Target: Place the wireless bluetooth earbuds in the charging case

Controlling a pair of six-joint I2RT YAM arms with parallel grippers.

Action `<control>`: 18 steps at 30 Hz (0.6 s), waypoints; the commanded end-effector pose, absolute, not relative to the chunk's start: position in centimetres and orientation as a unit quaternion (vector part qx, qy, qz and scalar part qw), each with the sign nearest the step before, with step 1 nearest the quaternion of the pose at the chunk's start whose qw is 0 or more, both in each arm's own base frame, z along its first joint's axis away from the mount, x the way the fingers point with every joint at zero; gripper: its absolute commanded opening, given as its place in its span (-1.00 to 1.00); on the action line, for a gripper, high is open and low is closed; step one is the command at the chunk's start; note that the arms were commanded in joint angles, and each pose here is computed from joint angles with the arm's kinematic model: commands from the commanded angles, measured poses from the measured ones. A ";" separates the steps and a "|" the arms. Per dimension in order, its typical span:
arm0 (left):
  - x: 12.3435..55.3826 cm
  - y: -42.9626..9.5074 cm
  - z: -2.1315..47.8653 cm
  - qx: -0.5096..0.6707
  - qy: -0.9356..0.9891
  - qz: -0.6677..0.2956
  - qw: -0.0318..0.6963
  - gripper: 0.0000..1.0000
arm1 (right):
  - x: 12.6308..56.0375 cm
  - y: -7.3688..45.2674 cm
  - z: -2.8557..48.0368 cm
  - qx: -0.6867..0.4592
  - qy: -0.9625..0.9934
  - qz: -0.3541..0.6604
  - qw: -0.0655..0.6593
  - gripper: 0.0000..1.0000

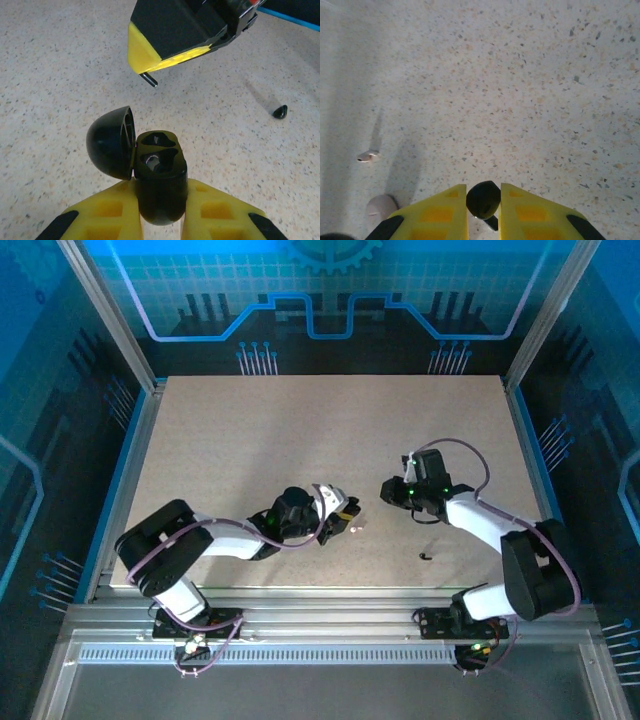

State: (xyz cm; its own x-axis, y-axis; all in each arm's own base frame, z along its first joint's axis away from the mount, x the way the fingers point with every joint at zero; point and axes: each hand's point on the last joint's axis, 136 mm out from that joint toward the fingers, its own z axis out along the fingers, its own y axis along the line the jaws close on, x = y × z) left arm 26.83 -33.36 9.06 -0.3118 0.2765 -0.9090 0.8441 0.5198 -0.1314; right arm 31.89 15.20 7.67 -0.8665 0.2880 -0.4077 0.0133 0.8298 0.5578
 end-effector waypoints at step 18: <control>28.3 -36.2 10.6 0.394 0.675 -0.318 0.536 -0.84 | 30.3 15.8 15.1 0.018 0.847 0.391 0.360 -0.57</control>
State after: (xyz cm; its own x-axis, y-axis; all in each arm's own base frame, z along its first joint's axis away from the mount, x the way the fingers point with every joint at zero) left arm 27.74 -35.58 8.66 -0.2033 0.2385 -0.9496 0.8724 0.4844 -0.0651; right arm 30.37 15.45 13.92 -0.7672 0.3195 -0.5561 -0.1844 0.7206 0.6684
